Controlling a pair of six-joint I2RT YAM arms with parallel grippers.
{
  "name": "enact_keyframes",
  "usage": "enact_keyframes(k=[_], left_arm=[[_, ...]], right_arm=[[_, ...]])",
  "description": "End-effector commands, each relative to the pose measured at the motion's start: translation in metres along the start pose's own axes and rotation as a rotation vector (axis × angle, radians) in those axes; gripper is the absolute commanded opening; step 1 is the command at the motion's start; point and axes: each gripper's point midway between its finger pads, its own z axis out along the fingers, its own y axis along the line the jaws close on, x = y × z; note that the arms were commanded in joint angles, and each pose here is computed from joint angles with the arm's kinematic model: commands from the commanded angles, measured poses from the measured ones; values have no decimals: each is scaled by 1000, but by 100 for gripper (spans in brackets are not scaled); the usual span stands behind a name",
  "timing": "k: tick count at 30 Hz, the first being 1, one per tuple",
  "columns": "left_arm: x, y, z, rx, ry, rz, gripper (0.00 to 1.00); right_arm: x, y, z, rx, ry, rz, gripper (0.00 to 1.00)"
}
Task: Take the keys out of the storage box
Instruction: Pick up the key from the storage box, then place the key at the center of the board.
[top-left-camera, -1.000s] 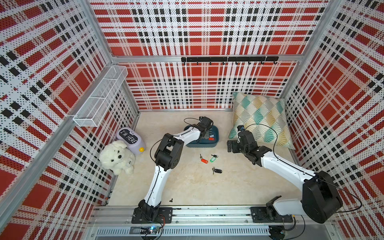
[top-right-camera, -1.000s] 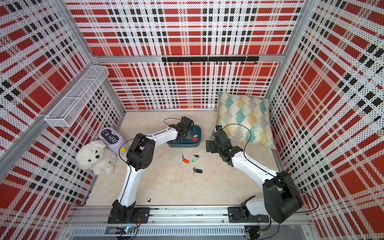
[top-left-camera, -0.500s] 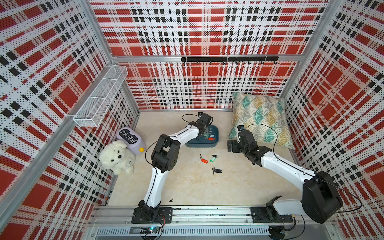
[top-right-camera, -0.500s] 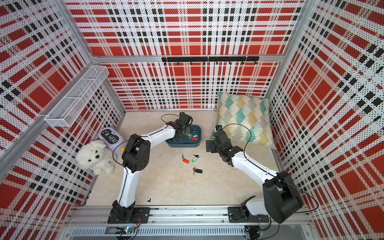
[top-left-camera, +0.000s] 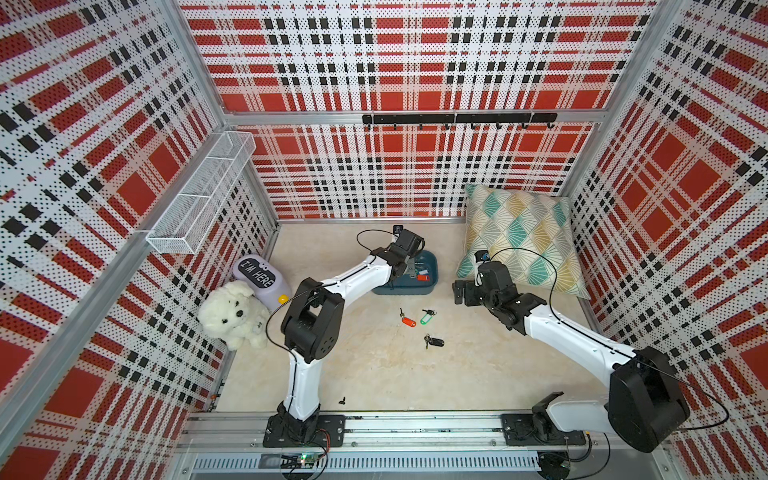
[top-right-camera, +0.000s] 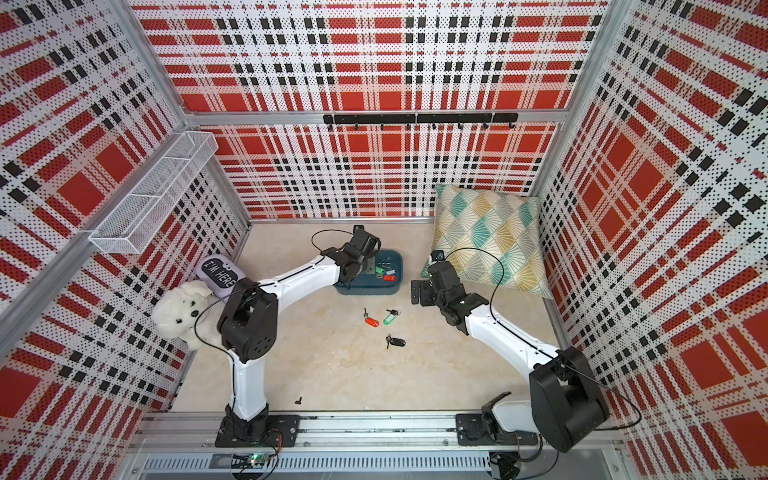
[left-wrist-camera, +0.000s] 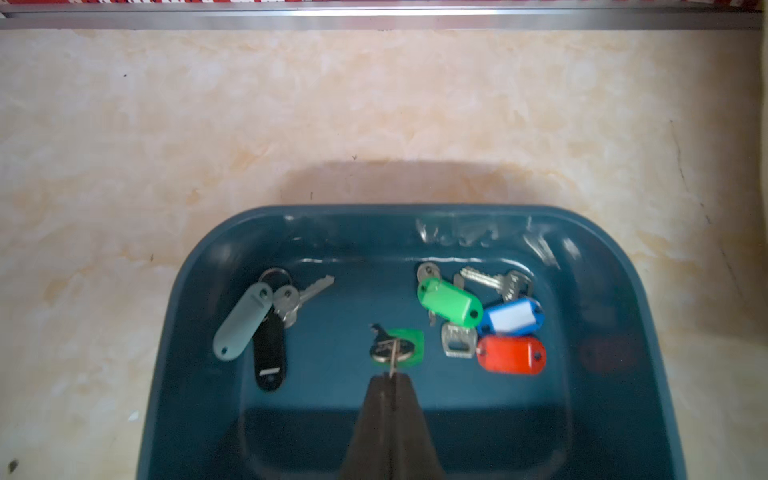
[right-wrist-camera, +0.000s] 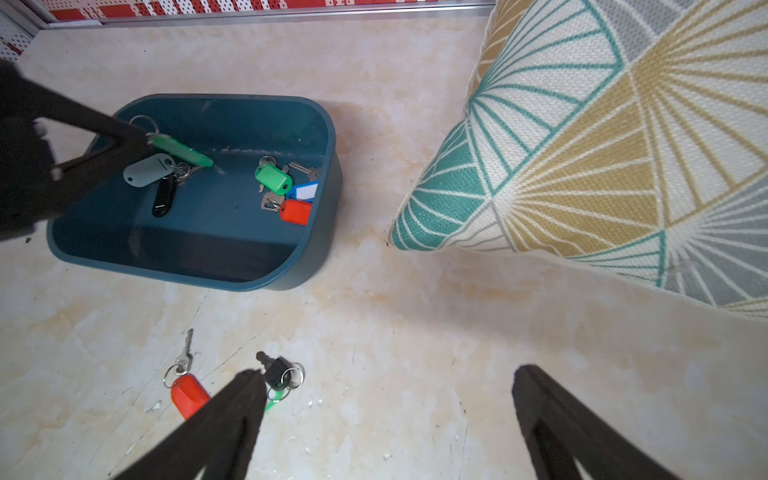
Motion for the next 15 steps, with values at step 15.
enact_keyframes(k=[15], left_arm=[[96, 22, -111, 134, -113, -99, 0]], right_arm=[[-7, 40, -30, -99, -58, -23, 100]])
